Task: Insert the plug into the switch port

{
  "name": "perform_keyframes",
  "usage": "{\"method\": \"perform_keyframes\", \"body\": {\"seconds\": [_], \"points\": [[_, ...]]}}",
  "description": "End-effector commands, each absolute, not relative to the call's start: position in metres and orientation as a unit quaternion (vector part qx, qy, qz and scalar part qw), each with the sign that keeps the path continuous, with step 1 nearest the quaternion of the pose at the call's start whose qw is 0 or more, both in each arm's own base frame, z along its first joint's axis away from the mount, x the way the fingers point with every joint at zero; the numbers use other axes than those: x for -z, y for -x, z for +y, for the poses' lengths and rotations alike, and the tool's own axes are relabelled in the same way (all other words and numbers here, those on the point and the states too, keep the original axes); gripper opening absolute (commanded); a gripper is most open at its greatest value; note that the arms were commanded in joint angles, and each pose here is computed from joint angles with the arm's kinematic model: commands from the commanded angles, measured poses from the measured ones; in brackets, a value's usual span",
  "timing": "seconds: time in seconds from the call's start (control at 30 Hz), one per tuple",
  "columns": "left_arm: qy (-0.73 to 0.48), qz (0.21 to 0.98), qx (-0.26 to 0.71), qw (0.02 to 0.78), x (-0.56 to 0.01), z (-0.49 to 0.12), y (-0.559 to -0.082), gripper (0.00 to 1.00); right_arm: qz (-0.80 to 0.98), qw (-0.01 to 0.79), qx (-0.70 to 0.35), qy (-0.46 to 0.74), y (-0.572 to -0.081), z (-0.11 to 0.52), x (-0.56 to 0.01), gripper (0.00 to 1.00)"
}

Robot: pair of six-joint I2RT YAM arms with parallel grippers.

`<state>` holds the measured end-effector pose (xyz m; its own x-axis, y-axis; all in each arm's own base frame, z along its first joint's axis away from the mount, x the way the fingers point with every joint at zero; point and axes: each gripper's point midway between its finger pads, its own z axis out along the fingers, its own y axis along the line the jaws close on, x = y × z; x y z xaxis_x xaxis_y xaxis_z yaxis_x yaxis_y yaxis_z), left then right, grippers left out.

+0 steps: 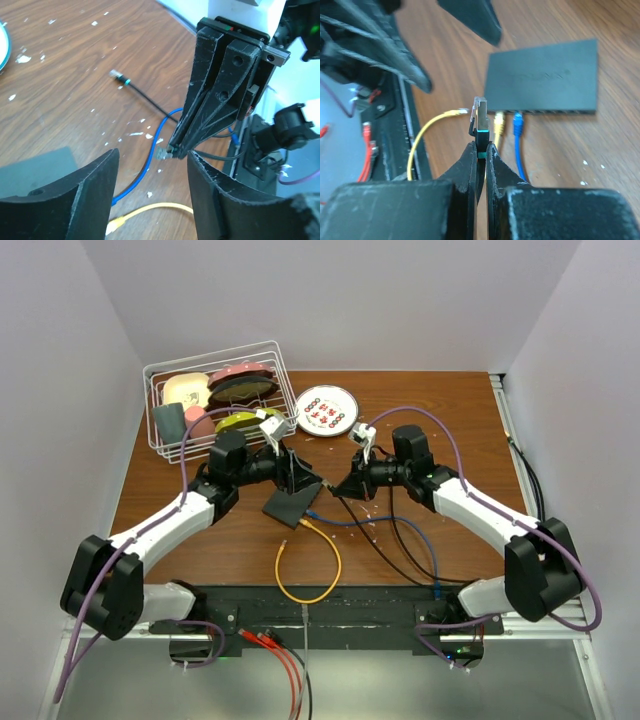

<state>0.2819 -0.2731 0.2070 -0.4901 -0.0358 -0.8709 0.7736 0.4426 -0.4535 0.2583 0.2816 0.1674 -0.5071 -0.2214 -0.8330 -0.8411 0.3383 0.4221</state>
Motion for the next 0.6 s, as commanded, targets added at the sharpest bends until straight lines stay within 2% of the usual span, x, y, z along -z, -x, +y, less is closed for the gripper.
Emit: {"method": "perform_keyframes", "body": {"seconds": [0.0,0.4,0.53,0.57], "points": [[-0.280,0.685,0.509,0.440,-0.222,-0.282,-0.270,0.60,0.700,0.352,-0.489,0.383,-0.244,0.289,-0.194,0.00],[-0.314,0.668,0.535,0.412,-0.216,-0.304,-0.258,0.55,0.691,0.357,-0.497,0.385,-0.240,0.292,-0.207,0.00],[-0.316,0.672,0.536,0.401,-0.208,-0.310,-0.258,0.44,0.688,0.363,-0.496,0.386,-0.239,0.291,-0.212,0.00],[-0.317,0.671,0.537,0.402,-0.209,-0.311,-0.258,0.36,0.687,0.363,-0.496,0.386,-0.239,0.292,-0.213,0.00]]}}
